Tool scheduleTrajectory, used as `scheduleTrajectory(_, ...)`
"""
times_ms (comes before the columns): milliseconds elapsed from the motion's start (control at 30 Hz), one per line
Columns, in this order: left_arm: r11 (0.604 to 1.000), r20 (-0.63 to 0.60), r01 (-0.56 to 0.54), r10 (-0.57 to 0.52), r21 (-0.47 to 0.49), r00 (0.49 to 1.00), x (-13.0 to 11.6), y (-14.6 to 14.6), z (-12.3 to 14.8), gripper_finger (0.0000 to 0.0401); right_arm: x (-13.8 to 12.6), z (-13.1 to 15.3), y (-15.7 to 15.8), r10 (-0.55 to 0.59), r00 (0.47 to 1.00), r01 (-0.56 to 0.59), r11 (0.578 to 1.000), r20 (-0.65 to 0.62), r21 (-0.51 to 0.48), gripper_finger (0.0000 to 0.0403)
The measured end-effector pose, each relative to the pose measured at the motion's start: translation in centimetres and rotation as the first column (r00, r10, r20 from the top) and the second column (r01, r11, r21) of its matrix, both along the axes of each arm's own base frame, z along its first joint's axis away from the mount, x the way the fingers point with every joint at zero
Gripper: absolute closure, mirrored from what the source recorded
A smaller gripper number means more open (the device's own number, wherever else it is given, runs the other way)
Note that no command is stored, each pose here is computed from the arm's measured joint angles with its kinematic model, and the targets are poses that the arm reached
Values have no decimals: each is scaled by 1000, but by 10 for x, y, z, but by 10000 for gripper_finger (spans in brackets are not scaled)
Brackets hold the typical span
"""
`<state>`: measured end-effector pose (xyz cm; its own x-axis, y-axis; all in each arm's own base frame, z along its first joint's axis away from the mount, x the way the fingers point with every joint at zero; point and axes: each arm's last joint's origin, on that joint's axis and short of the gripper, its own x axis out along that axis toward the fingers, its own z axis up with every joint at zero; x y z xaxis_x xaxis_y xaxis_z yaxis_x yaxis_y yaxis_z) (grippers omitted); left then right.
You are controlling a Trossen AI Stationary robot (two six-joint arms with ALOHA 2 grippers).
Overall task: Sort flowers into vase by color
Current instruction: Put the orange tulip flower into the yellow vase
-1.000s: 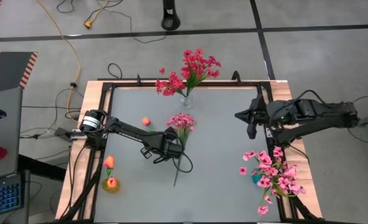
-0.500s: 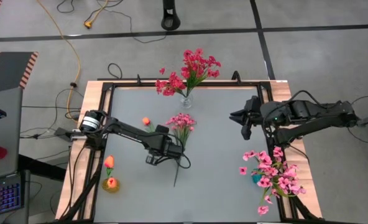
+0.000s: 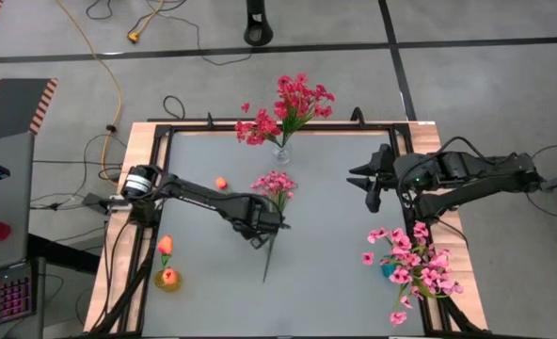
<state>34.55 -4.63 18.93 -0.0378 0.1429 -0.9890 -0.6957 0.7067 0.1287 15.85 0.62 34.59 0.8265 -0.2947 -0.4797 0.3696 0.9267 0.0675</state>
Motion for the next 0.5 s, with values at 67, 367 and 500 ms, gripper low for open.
scheduleTrajectory(67, 989, 23, -147, 147, 3, 989, 1, 3, 0, 274, 0, 0, 0, 0, 1000, 0, 1000, 0, 0, 253)
scheduleTrajectory(367, 858, 198, -513, 502, 4, 842, 10, 7, 0, 274, 0, 0, 0, 0, 1000, 0, 1000, 0, 0, 254)
scheduleTrajectory(500, 784, 230, -620, 602, 8, 764, 9, 8, 0, 274, 0, 0, 0, 0, 1000, 0, 1000, 0, 0, 255)
